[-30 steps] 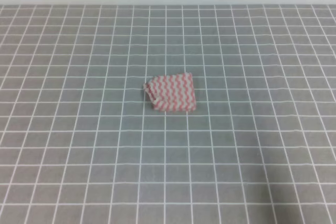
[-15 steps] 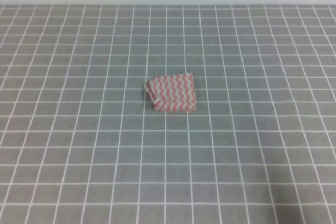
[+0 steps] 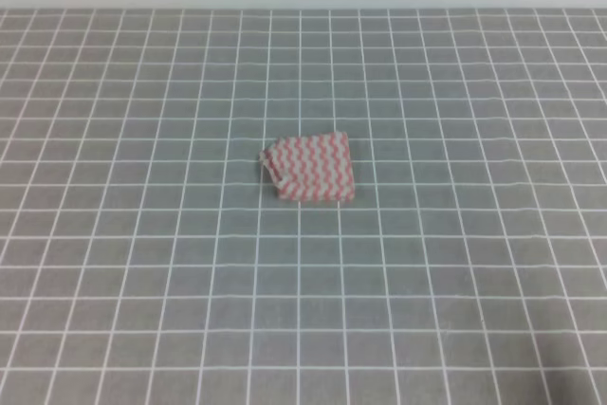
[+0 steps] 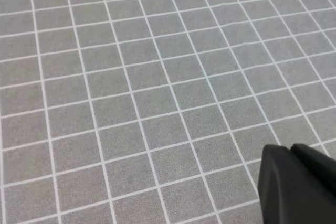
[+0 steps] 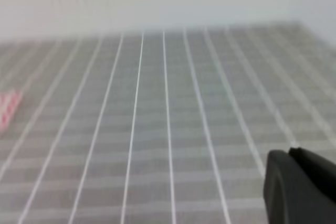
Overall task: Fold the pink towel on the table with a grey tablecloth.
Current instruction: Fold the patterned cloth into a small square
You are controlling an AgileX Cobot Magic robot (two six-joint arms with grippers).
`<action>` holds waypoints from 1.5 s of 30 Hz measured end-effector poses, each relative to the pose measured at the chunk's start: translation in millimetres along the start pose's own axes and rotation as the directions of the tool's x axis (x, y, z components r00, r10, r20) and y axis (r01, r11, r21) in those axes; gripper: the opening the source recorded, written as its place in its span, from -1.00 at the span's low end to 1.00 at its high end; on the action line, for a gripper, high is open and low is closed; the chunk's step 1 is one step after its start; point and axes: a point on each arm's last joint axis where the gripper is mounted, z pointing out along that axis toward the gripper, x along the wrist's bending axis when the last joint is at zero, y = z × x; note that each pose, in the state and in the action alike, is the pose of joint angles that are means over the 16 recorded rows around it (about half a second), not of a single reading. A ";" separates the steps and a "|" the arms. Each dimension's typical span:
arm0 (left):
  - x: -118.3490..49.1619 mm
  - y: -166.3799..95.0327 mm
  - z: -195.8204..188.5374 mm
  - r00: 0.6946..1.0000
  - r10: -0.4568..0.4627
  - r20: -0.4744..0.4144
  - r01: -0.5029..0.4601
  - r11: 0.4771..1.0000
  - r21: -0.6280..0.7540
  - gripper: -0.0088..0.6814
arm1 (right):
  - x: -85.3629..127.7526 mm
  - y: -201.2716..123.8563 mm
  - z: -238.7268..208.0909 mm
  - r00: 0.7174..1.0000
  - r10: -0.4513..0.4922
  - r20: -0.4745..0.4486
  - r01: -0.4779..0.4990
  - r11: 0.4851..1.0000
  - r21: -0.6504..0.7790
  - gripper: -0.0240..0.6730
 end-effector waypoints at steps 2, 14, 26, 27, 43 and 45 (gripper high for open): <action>0.0 -0.1 0.0 1.000 0.000 0.000 0.000 1.000 0.001 -0.98 | -0.1 -0.7 -0.1 1.000 -0.005 0.003 0.004 1.000 0.017 -0.98; 0.1 -0.4 0.2 1.000 0.000 -0.002 0.000 1.000 0.007 -0.98 | -0.7 -5.6 0.0 0.999 -0.033 0.005 0.033 0.998 0.054 -0.98; 0.1 -1.5 -1.1 1.000 -0.001 0.000 0.001 1.000 0.002 -0.98 | -0.6 -5.9 0.1 1.000 -0.030 0.004 0.030 0.998 0.052 -0.98; 0.1 -1.7 -1.3 1.000 -0.001 0.000 0.001 1.000 0.001 -0.98 | -0.6 -5.5 0.0 1.000 -0.030 0.004 0.030 0.998 0.053 -0.98; 0.5 21.5 0.3 1.000 0.000 -0.027 -0.009 0.941 -0.337 -0.98 | -0.5 -4.5 0.0 1.000 -0.029 0.004 0.029 0.998 0.047 -0.98; 0.3 27.0 2.8 0.999 -0.006 -0.038 -0.012 0.892 -0.453 -0.98 | -0.5 -4.4 0.0 1.000 -0.029 0.004 0.029 0.999 0.046 -0.98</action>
